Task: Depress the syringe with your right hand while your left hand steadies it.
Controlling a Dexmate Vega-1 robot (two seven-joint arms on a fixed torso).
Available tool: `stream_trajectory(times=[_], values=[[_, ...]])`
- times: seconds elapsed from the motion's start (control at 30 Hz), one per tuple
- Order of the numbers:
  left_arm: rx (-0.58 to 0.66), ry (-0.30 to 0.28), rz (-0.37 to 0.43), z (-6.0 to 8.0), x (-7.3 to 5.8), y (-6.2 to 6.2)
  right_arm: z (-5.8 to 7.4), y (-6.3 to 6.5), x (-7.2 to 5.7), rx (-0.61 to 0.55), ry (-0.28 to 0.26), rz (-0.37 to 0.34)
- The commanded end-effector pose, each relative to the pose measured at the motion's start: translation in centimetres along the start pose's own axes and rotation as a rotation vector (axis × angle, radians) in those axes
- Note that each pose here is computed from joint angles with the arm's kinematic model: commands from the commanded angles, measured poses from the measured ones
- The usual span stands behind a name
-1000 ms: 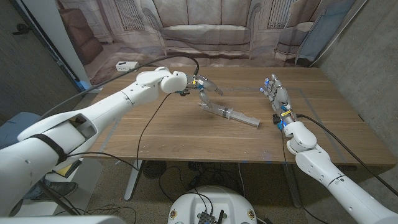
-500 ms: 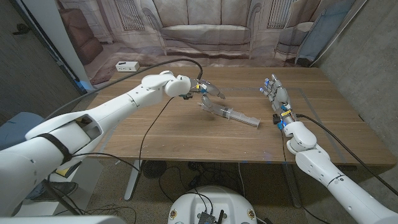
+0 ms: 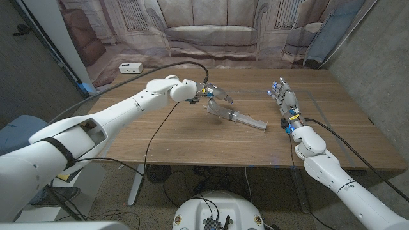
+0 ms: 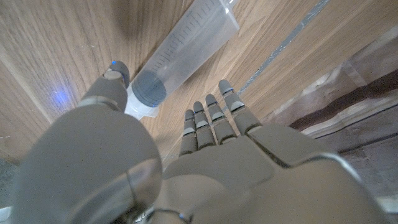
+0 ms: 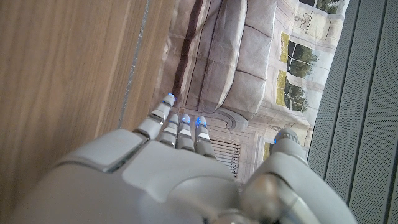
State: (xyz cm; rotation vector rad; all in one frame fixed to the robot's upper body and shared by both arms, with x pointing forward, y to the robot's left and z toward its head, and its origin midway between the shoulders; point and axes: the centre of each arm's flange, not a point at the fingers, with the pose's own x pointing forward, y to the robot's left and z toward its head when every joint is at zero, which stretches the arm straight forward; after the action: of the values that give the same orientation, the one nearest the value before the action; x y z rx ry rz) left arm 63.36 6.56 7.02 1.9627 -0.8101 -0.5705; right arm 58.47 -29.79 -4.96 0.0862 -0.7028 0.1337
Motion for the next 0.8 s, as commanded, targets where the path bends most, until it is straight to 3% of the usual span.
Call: stream_trajectory(times=[0.03, 0.8], values=[[-0.009, 0.005, -0.004, 0.1, 0.5, -0.7, 0.1, 0.0, -0.1, 0.001, -0.002, -0.003], [-0.013, 0.025, 0.025, 0.4, 1.7, -2.4, -0.3, 0.0, -0.3, 0.01, 0.008, -0.006]])
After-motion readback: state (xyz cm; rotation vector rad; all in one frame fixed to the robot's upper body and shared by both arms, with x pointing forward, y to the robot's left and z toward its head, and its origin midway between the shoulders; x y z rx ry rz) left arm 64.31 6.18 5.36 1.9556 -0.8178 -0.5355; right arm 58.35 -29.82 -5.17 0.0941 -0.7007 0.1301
